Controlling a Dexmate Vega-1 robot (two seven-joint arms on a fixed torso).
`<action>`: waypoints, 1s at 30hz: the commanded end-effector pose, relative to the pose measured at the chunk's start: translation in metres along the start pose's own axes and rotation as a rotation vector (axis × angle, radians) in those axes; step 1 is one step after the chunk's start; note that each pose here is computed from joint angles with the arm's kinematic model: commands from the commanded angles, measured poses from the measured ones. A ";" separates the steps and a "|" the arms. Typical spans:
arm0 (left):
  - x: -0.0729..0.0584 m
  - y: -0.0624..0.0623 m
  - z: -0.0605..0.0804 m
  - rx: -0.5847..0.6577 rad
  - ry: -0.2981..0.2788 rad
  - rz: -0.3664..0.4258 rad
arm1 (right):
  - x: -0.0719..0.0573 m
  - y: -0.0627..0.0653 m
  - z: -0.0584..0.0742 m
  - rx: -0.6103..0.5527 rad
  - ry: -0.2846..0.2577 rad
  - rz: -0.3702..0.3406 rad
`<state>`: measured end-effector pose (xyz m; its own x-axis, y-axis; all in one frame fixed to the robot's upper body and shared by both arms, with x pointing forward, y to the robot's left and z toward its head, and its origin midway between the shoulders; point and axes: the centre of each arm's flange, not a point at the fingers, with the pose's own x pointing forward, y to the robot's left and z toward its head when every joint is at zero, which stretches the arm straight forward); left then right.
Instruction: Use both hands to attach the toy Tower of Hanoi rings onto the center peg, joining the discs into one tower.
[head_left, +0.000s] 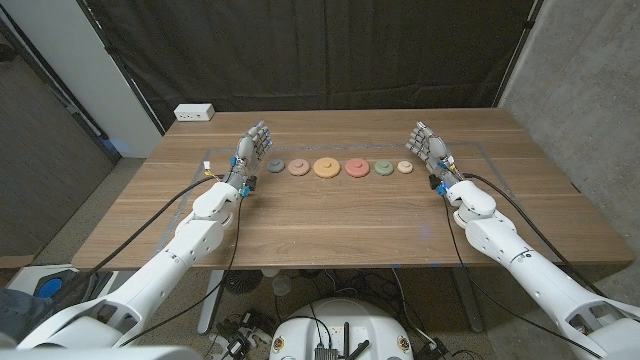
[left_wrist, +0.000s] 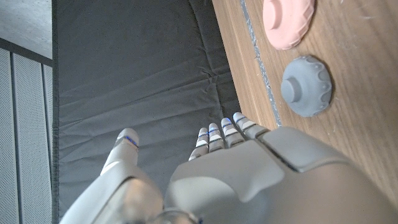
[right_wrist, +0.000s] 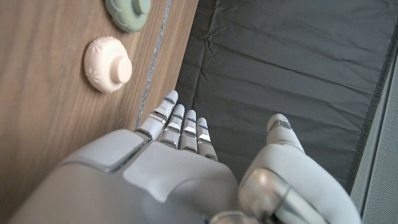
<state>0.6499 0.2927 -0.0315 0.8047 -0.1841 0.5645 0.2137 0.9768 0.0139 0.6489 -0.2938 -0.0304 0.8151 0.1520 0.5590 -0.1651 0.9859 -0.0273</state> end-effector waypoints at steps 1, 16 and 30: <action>-0.009 0.003 0.005 -0.021 -0.035 -0.013 | -0.015 0.007 0.006 -0.030 -0.014 -0.003; -0.019 0.010 0.015 -0.007 -0.068 0.005 | -0.010 0.018 0.014 -0.050 -0.056 0.019; -0.015 0.010 0.017 0.024 -0.051 0.017 | -0.009 0.018 0.016 -0.061 -0.057 0.019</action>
<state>0.6302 0.3067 -0.0279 0.7707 -0.1670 0.6150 0.2055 0.9786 0.0083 0.6299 -0.2803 -0.0250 0.7830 0.1638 0.6001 -0.1457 0.9862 -0.0790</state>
